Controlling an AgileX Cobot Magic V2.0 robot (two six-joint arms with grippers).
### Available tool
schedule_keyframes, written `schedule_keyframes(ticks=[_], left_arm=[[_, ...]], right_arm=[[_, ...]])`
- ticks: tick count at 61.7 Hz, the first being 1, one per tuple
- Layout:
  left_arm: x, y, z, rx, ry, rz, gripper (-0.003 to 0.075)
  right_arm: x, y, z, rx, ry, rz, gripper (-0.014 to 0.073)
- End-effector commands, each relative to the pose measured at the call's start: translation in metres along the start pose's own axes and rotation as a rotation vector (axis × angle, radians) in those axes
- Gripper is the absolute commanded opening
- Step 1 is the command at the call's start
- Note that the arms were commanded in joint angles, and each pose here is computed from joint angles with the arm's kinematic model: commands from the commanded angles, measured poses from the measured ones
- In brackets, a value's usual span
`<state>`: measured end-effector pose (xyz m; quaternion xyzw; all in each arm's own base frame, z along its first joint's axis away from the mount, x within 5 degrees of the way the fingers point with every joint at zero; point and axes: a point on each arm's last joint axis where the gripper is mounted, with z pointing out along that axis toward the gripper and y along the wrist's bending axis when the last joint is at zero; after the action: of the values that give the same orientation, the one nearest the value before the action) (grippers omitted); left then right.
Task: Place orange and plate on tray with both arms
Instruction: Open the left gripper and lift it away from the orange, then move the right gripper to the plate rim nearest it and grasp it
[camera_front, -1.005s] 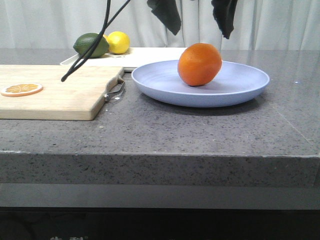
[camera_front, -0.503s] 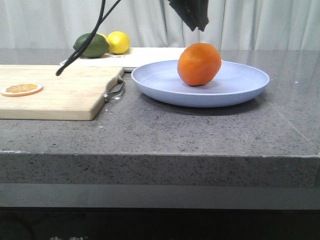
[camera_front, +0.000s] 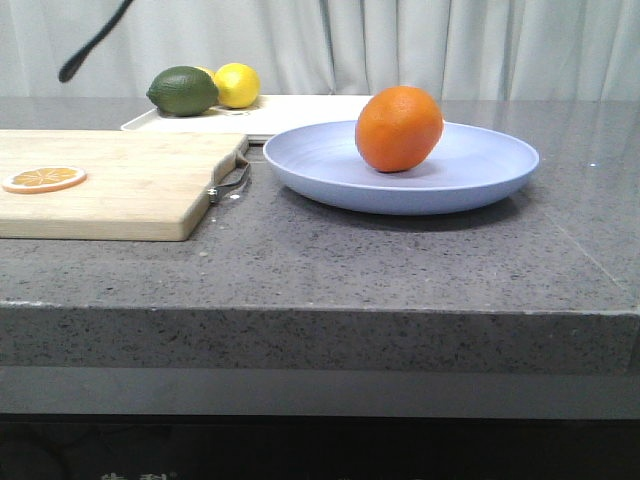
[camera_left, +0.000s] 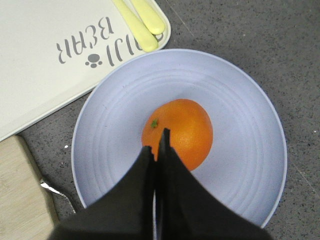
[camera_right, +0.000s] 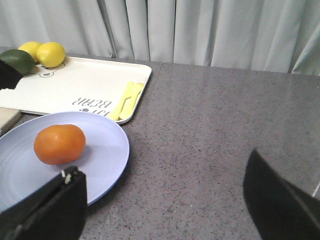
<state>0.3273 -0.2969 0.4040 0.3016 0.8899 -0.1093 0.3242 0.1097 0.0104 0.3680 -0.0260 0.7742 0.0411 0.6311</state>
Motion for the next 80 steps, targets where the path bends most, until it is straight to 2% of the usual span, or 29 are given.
schedule_keyframes(ticks=[1,11,21,34,45,53,60,80], left_arm=[[-0.005,0.001,-0.054,0.004,-0.097,-0.011,-0.0018],[0.005,0.021,-0.074,-0.035,-0.089,-0.057,-0.0018],[0.028,0.056,-0.094,-0.100,-0.050,-0.140,-0.0018],[0.073,0.104,-0.123,-0.223,-0.028,-0.260,-0.0018],[0.122,0.130,-0.153,-0.311,-0.074,-0.368,-0.0018],[0.161,0.136,-0.176,-0.376,-0.141,-0.423,-0.0018],[0.194,0.132,-0.195,-0.425,-0.227,-0.449,-0.0018],[0.285,0.089,-0.222,-0.472,-0.524,-0.400,-0.0018]], right_arm=[[-0.018,0.000,-0.003,0.006,-0.107,-0.007,0.0640],[-0.018,0.000,-0.003,0.006,-0.100,-0.007,0.0640],[-0.017,0.000,-0.003,0.006,-0.098,-0.007,0.0640],[-0.017,0.000,-0.003,0.006,-0.089,-0.007,0.0640],[-0.015,0.000,-0.003,0.005,-0.073,-0.007,0.0640],[-0.015,0.000,-0.003,0.005,-0.073,-0.007,0.0640],[-0.015,0.000,-0.003,0.005,-0.073,-0.007,0.0640],[-0.015,0.000,-0.003,0.005,-0.073,-0.007,0.0640]])
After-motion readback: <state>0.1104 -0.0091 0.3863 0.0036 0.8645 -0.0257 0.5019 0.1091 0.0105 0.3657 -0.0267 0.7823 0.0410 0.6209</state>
